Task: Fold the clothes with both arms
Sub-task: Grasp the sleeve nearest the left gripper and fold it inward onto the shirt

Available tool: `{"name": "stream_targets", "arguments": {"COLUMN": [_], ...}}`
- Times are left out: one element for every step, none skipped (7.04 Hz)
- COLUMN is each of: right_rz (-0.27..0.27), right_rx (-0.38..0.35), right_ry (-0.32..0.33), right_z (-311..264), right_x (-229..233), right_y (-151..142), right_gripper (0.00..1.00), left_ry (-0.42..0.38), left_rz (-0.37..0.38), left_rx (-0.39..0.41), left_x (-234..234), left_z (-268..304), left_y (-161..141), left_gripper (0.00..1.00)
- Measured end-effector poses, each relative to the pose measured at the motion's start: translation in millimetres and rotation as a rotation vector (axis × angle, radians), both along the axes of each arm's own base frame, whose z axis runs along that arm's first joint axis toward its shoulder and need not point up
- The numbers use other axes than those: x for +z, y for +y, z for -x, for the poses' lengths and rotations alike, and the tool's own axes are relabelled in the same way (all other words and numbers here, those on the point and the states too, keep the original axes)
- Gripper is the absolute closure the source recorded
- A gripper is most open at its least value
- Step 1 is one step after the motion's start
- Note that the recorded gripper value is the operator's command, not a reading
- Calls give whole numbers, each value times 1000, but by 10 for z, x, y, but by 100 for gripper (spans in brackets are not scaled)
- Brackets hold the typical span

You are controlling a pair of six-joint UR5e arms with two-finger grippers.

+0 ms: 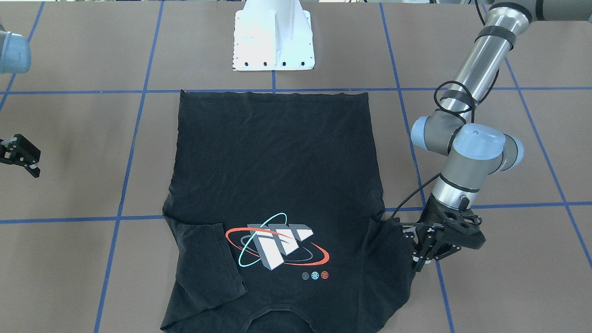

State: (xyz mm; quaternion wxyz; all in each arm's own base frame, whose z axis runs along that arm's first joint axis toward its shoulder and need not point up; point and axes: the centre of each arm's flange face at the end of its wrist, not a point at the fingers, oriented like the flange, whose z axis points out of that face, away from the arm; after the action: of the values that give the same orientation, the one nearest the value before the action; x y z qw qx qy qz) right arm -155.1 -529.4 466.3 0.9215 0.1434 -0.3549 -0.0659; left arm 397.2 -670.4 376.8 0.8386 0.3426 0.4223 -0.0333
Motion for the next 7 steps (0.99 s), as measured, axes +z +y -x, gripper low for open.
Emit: {"name": "stream_targets", "arguments": {"right_rz": [0, 0, 1, 2, 2, 2, 2], "right_rx": [1, 2, 3, 3, 4, 3, 3], "right_ry": [-1, -2, -1, -1, -2, -2, -2], "right_z": [1, 2, 3, 4, 4, 6, 9], "right_x": [-6, -10, -9, -10, -11, -12, -14], "right_y": [0, 0, 0, -2, -2, -4, -5], "right_gripper": [0, 0, 0, 0, 0, 0, 0], "left_ry": [-8, 15, 50, 71, 80, 81, 78], "left_rz": [51, 120, 175, 218, 258, 280, 291], "left_rx": [-13, -31, -44, -59, -68, -71, -71], "left_x": [-433, -791, -1075, -1310, -1477, -1561, -1599], "left_z": [-34, -180, -481, -822, -1137, -1315, -1430], "left_y": [-18, 33, 140, 199, 197, 175, 153], "left_gripper": [100, 100, 100, 100, 100, 100, 100]}}
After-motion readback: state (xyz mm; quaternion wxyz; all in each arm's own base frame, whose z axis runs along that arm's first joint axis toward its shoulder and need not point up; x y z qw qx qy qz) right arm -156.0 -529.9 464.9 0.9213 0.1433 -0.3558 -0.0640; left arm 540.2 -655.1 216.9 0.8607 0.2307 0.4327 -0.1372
